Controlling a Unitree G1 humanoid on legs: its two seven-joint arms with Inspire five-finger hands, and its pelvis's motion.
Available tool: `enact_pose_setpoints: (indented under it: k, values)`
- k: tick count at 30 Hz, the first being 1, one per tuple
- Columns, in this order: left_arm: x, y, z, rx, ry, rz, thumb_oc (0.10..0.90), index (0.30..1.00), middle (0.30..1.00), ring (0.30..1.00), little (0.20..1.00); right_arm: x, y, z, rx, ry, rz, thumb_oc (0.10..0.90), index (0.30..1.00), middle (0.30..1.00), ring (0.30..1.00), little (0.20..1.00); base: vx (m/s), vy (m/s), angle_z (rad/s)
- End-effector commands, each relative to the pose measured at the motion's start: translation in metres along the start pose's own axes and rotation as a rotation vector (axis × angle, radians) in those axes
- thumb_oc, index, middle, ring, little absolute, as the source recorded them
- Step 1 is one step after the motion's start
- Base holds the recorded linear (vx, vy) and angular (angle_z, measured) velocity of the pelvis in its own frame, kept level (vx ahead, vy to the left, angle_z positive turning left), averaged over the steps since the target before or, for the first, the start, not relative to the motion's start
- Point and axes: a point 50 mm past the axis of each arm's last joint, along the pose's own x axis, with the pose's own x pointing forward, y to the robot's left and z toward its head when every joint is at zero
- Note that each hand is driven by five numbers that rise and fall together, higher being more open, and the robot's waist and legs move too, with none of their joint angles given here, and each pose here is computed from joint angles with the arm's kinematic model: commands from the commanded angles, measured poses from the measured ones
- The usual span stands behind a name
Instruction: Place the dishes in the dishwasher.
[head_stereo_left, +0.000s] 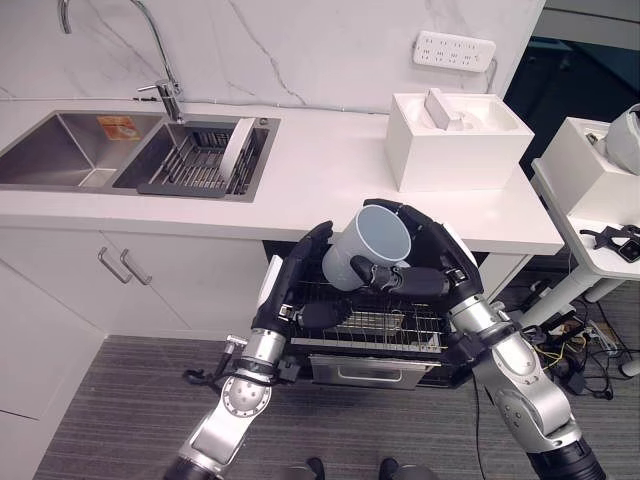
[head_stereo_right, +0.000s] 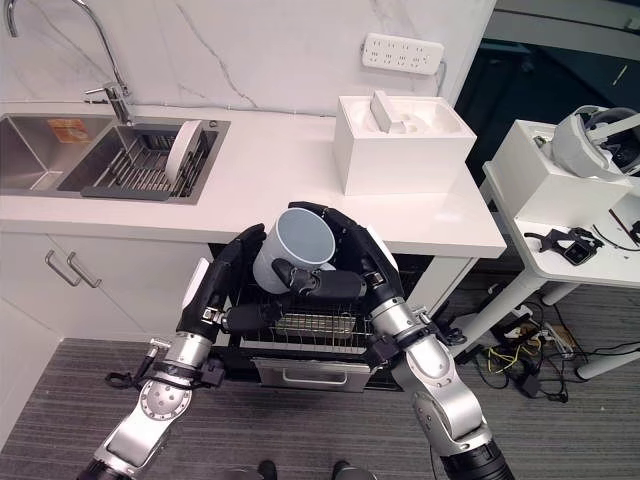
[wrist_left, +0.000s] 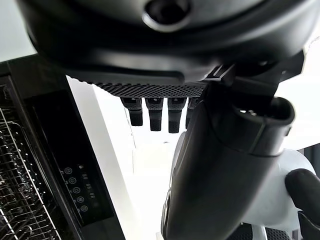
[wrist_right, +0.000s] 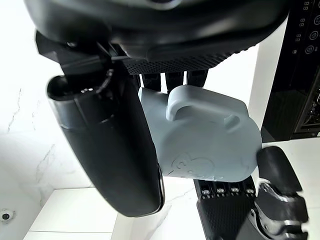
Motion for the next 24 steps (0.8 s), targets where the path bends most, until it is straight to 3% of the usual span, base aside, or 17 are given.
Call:
enact_pose_setpoints:
  k: [1,14,24]
  values:
    - [0.017,0.035,0.043,-0.056,-0.239,0.209,0.8,0.9,0.9,0.9,0.9,0.004,-0.008,0.043,-0.048,-0.265,-0.04,0.4,0.3,0.3,0.3,0.3,0.0,0.0,0.0]
    - [0.008,0.07,0.039,-0.018,-0.227,0.368,0.8,0.9,0.9,0.9,0.9,-0.01,-0.034,0.036,-0.123,-0.208,-0.184,0.4,0.3,0.3,0.3,0.3,0.0,0.0,0.0]
    - [0.016,0.066,0.039,-0.003,-0.202,0.213,0.8,0.9,0.9,0.9,0.9,-0.017,-0.05,0.028,-0.178,-0.148,-0.274,0.4,0.3,0.3,0.3,0.3,0.0,-0.019,-0.01]
